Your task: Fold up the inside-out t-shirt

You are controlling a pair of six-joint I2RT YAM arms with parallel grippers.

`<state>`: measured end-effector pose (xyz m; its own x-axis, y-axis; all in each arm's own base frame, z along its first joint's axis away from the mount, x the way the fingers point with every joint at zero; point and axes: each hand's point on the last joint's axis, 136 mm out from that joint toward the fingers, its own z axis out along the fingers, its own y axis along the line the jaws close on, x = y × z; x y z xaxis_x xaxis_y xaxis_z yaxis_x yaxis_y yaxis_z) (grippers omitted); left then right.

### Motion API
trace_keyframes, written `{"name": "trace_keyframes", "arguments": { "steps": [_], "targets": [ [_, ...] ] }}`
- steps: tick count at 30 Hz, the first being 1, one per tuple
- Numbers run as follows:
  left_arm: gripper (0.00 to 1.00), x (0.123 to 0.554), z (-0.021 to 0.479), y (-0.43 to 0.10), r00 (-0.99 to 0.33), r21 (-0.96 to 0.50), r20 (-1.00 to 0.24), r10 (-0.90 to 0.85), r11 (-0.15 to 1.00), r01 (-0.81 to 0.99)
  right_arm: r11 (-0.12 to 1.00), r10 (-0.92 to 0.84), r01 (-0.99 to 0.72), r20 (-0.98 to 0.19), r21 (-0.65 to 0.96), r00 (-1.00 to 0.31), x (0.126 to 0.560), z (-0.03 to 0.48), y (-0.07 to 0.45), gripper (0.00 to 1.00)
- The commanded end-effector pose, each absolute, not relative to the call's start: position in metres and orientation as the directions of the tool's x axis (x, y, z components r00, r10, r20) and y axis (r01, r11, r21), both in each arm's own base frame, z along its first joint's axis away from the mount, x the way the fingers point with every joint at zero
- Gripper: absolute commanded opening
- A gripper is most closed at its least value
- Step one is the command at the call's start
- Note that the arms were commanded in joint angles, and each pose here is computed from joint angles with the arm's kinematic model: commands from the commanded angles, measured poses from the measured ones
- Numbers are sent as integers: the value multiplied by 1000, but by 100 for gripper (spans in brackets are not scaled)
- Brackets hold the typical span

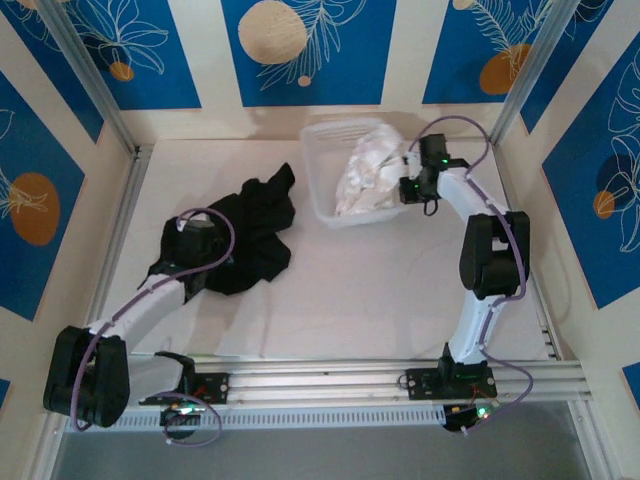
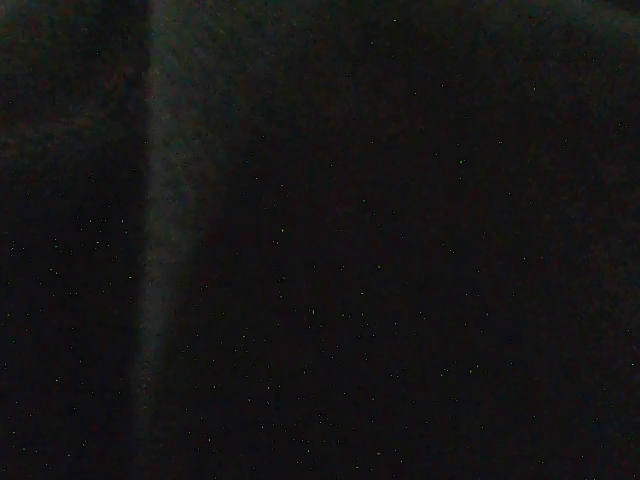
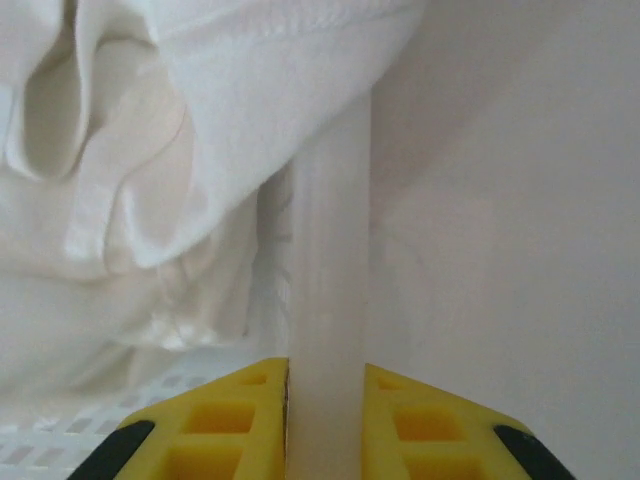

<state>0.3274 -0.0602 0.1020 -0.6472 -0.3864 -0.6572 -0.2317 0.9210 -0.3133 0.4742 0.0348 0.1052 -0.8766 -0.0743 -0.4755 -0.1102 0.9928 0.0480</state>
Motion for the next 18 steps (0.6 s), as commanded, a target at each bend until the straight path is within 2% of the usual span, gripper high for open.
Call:
{"name": "trace_keyframes", "arguments": {
  "steps": [1,7,10,14,18],
  "targets": [
    [0,340,121,-55,-611,-307,-696,-376,926,-221,996,34,69,-456,-60,-889,469,107,-39,18],
    [0,354,123,-78,-651,-365,-663,-370,919,-151,966,69,173,-458,-190,-886,463,114,-111,11],
    [0,358,120,-89,-673,-385,-645,-361,915,-122,924,76,233,-451,-303,-889,458,120,-154,13],
    [0,364,115,-103,-705,-397,-624,-337,914,-86,856,142,345,-465,-386,-874,455,138,-198,34],
    [0,369,112,-113,-722,-392,-618,-311,918,-60,875,118,350,-552,-335,-825,468,174,-172,53]
  ]
}}
